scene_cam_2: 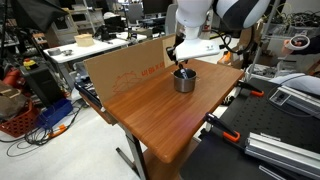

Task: Put the marker in the pot

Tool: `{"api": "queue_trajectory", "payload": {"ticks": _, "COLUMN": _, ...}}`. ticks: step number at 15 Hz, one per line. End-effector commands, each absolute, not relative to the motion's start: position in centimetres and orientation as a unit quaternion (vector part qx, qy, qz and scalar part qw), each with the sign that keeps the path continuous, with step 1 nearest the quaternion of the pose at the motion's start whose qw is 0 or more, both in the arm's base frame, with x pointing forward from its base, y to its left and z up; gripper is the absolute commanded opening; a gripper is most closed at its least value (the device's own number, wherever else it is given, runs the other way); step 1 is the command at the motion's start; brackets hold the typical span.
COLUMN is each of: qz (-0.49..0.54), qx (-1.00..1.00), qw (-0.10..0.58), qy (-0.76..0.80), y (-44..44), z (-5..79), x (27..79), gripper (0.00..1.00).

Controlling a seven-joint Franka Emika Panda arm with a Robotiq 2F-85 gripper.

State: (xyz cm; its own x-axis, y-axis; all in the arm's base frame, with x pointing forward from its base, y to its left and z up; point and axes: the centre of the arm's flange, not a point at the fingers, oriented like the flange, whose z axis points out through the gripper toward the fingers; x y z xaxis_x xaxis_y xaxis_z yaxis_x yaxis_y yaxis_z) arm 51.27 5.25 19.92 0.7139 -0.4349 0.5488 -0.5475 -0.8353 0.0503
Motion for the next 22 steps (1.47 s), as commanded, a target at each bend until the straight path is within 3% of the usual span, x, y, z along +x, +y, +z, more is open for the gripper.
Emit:
{"api": "queue_trajectory", "payload": {"ticks": 1, "qz": 0.274, "qx": 0.916, "qw": 0.109, "qy": -0.272, "y": 5.2, "z": 19.4, "x": 51.1, "gripper": 0.78}}
{"api": "queue_trajectory", "payload": {"ticks": 4, "qz": 0.264, "qx": 0.919, "qw": 0.104, "qy": -0.272, "y": 5.3, "z": 19.7, "x": 50.9, "gripper": 0.99}}
{"api": "queue_trajectory", "payload": {"ticks": 22, "qz": 0.154, "qx": 0.939, "qw": -0.027, "qy": -0.307, "y": 6.7, "z": 30.6, "x": 47.4, "gripper": 1.0}}
